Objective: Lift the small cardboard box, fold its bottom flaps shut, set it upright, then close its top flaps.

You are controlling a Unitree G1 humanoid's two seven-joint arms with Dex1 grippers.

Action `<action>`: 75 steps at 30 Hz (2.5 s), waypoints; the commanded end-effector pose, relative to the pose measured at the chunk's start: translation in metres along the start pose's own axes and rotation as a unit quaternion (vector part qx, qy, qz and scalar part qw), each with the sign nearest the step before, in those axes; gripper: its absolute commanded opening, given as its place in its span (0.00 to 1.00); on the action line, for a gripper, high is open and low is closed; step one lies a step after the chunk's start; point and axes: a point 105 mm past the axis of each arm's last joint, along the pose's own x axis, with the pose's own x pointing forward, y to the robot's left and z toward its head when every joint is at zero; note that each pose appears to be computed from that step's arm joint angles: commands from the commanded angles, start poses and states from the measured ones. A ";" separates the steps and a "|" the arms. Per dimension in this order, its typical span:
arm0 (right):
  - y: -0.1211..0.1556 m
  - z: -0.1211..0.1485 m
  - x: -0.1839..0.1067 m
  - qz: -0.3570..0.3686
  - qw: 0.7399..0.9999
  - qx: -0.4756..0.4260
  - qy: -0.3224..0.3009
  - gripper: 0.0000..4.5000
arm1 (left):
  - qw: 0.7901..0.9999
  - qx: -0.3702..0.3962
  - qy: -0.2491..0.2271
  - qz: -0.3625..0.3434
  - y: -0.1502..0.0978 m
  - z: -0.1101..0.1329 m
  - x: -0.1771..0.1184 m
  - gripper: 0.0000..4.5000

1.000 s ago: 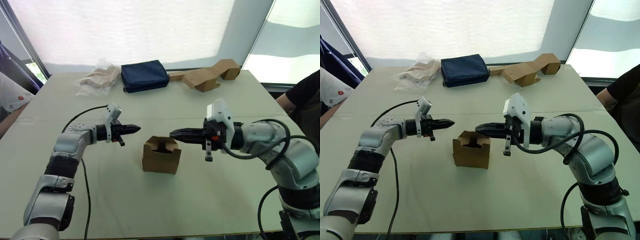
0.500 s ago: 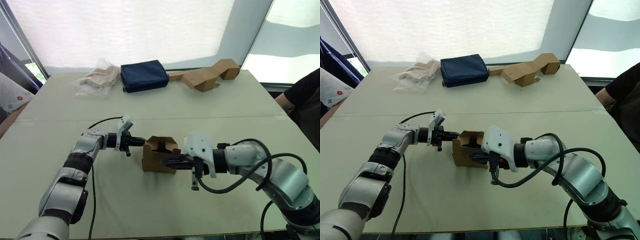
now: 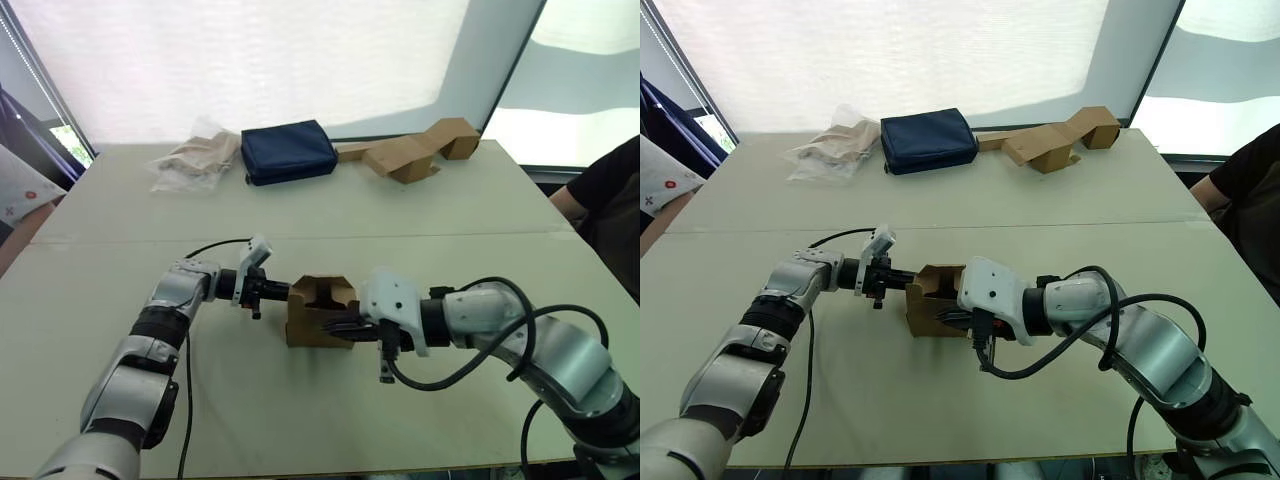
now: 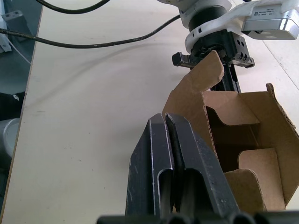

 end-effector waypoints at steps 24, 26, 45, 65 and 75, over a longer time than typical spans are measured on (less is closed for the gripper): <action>-0.017 -0.022 0.024 -0.014 0.999 -0.033 0.023 0.00 | 1.000 0.008 -0.010 0.004 -0.007 0.003 -0.003 0.01; -0.018 -0.023 0.026 -0.014 0.999 -0.031 0.022 0.00 | 1.000 0.008 -0.010 0.005 -0.006 0.002 -0.003 0.01; -0.030 -0.018 0.025 -0.038 0.999 -0.018 -0.005 0.00 | 0.995 -0.011 -0.096 0.019 -0.080 0.036 -0.071 0.01; -0.024 -0.015 0.026 -0.025 0.999 -0.019 -0.016 0.00 | 0.998 -0.006 -0.063 0.015 -0.098 0.006 -0.024 0.01; -0.048 0.026 -0.006 -0.045 0.991 0.035 -0.123 0.00 | 0.999 -0.002 -0.051 0.008 -0.098 0.003 -0.021 0.01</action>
